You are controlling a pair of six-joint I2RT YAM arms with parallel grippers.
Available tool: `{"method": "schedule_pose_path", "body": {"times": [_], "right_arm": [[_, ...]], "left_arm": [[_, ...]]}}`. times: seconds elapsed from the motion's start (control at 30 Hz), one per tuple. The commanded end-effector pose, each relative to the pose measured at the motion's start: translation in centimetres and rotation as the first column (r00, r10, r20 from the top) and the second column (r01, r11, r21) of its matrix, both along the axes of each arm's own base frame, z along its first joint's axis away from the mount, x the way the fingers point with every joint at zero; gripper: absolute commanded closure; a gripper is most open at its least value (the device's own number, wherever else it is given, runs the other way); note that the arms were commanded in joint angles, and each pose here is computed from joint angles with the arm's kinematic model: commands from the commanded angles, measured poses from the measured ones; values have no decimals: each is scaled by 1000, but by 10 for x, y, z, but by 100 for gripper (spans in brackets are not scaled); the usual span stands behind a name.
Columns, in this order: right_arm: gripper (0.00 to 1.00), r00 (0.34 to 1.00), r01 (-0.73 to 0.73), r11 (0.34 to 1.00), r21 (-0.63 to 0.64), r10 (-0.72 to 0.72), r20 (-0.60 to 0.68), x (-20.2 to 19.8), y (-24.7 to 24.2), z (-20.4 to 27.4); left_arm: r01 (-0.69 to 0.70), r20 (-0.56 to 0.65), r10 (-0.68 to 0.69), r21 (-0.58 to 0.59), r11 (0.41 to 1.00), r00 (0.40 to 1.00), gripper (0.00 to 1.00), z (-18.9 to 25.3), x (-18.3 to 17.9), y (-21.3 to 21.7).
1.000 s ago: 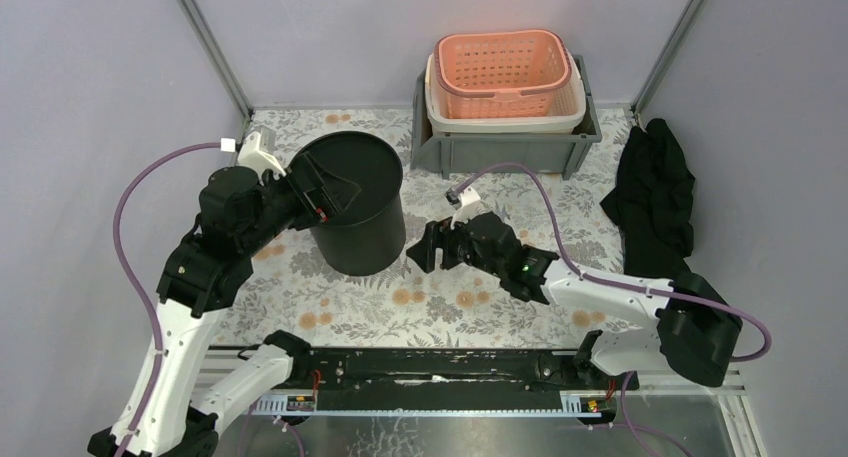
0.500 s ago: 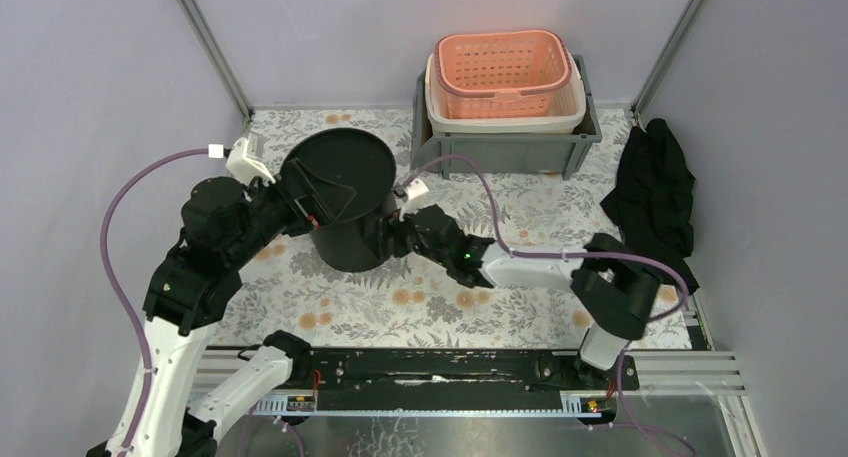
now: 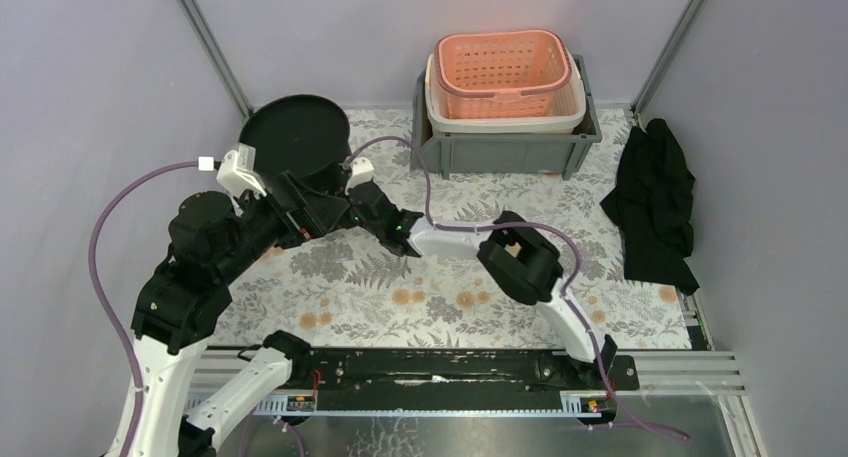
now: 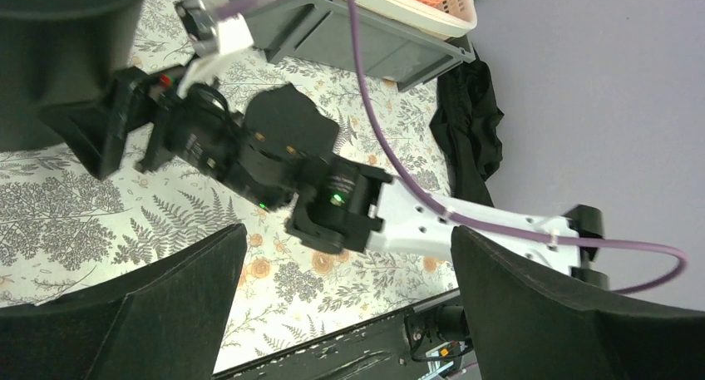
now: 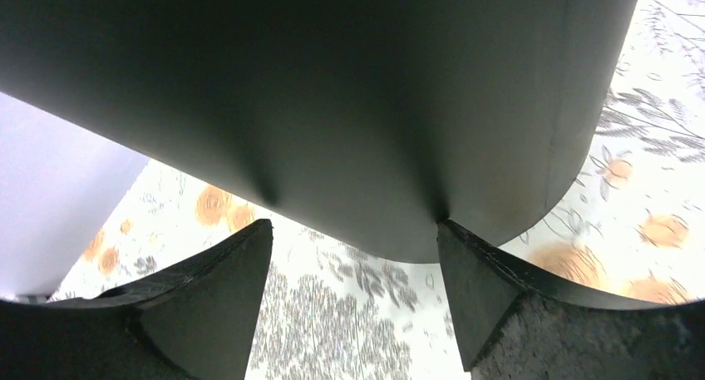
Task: Turn the large container upside down
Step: Move the container to the corner of the board.
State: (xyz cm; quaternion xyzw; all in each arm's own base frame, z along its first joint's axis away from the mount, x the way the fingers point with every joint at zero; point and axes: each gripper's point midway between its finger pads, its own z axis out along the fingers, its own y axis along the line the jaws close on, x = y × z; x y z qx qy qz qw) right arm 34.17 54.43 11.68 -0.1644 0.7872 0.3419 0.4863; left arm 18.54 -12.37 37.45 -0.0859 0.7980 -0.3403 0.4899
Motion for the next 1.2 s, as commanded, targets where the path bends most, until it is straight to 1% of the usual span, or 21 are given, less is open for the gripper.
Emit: {"method": "schedule_pose_path", "body": {"times": [0.0,0.13,0.17,0.23,0.4,0.47,0.57,0.6,0.67,0.73,0.87,0.9,0.97,1.0,1.03,1.1,1.17], "right_arm": [[20,997,64,993,96,-60,-52,46,14,3],[19,995,64,988,138,-53,-82,76,28,-5],[19,994,64,989,134,-51,-94,83,31,-16],[18,994,67,986,151,-52,-100,96,37,-22],[15,991,66,970,232,-37,-127,128,46,-34],[13,991,47,959,281,-9,-133,136,49,-32],[7,992,-14,948,319,54,-117,134,45,-15],[7,992,-26,953,303,61,-108,129,39,-16],[7,993,-56,958,283,84,-87,114,27,-1],[6,992,-73,959,275,99,-81,95,8,24],[6,976,-88,950,301,143,-167,56,-42,67],[6,971,-99,950,297,158,-180,44,-56,87],[5,961,-97,969,225,151,-233,20,-83,92],[1,954,-101,977,187,148,-260,7,-97,94],[0,948,-106,982,155,147,-283,-6,-109,93],[1,933,-130,983,133,166,-320,-36,-133,96],[1,922,-140,980,142,182,-343,-66,-157,104]], "left_arm": [[2,4,-2,2,1000,1000,0,1,-9,3],[-1,-5,1,7,1000,1000,0,-3,-11,5],[0,-7,0,5,1000,1000,0,-3,-12,5],[-1,-15,1,11,1000,1000,0,-7,-13,5],[-19,-38,20,26,999,999,0,-17,-10,8],[-22,-54,24,31,999,998,0,-22,-8,8],[-30,-75,33,42,999,997,0,-28,-2,7],[-34,-78,37,47,998,996,0,-30,0,7],[-45,-79,49,53,998,996,0,-32,7,7],[-53,-77,57,48,997,995,0,-32,15,4],[-58,-85,60,29,998,995,0,-36,35,-5],[-65,-93,68,28,997,993,0,-41,42,-7],[-76,-110,79,26,997,991,0,-53,56,-12],[-78,-118,81,27,997,990,0,-61,65,-15],[-81,-134,85,32,996,987,0,-70,73,-18],[-91,-165,95,36,995,982,0,-88,90,-25],[-102,-190,106,31,994,976,0,-104,106,-31]]}}
